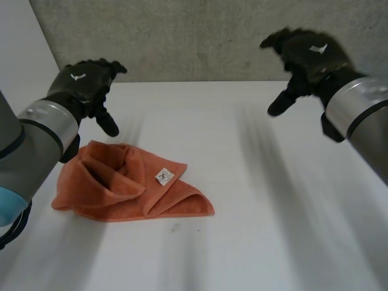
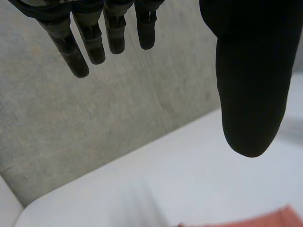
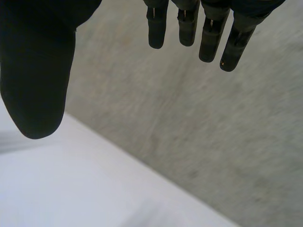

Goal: Fold the laundry

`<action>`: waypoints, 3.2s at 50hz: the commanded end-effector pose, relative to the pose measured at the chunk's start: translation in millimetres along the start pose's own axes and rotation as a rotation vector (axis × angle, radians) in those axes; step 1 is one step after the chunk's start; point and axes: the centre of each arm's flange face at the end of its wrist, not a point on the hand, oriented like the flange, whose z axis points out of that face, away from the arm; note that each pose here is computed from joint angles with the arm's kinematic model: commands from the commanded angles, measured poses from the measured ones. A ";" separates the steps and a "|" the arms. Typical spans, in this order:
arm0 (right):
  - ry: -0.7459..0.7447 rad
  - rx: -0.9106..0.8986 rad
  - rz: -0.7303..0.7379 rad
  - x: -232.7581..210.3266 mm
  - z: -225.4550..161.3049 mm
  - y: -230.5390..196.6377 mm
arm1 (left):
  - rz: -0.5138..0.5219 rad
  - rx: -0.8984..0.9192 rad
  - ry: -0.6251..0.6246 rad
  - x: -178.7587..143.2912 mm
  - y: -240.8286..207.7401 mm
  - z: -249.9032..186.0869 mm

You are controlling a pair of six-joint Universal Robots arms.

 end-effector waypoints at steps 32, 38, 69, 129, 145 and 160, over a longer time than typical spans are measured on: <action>-0.472 -0.249 0.016 -178.8 35.1 169.1 | 0.262 -0.426 -0.104 -33.9 106.2 -27.4; -0.479 -0.205 0.017 -185.0 38.5 171.9 | 0.256 -0.431 -0.125 -40.7 108.0 -25.9; -0.482 -0.289 0.010 -197.6 55.5 206.3 | 0.246 -0.339 -0.172 -48.9 95.0 -20.0; 0.271 0.434 -0.134 105.4 104.9 -60.5 | -0.033 0.700 -0.140 -62.7 -90.4 73.3; -0.028 0.359 -0.101 67.1 65.8 -10.3 | -0.004 0.557 0.013 -40.2 -41.8 50.2; -0.162 -0.113 -0.196 76.8 -1.1 147.5 | 0.058 0.049 0.204 6.5 121.4 13.4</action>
